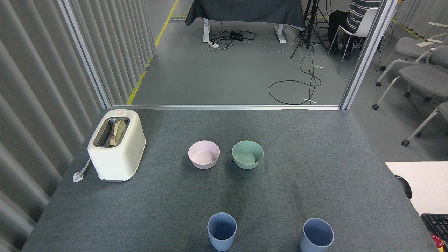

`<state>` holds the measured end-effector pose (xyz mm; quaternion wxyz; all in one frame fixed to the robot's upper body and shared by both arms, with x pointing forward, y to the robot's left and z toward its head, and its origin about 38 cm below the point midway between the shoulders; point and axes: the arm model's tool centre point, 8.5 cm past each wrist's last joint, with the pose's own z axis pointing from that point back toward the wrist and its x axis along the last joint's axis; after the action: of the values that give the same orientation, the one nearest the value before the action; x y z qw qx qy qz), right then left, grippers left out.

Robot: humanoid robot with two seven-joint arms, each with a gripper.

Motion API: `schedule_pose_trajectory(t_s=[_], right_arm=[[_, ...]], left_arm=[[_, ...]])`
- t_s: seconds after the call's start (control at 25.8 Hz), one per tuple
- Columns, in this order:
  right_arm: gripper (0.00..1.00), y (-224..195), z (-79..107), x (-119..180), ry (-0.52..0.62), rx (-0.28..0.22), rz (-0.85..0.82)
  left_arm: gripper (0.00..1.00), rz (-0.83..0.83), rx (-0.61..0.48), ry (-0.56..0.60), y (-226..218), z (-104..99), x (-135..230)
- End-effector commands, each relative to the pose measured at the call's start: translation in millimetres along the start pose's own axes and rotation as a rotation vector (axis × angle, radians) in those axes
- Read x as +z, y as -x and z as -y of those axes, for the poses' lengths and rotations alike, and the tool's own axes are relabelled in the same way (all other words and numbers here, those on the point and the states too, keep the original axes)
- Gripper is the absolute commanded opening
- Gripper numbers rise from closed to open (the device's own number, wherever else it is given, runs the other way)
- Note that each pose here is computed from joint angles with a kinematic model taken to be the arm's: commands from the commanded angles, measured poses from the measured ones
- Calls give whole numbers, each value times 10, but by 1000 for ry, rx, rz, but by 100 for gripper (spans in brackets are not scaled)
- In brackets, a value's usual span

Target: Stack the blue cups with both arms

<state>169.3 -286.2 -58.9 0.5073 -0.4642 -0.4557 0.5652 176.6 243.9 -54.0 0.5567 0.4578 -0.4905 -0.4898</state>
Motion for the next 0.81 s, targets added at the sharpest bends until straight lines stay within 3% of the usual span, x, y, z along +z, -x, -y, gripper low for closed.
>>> schedule_pose_trajectory(t_s=[0.0, 0.27, 0.5, 0.77], right_arm=[[100, 115, 44, -267, -14, 34, 18], [100, 30, 105, -646, -5, 27, 90], [100, -185, 67, -658, -23, 27, 185], [100, -151, 128, -754, -14, 41, 189]], left_arm=[[100, -67, 14, -8, 236, -39, 28], [100, -69, 15, -15, 239, -56, 6], [100, -71, 19, -16, 239, -60, 4], [100, -73, 18, -18, 244, -66, 2]])
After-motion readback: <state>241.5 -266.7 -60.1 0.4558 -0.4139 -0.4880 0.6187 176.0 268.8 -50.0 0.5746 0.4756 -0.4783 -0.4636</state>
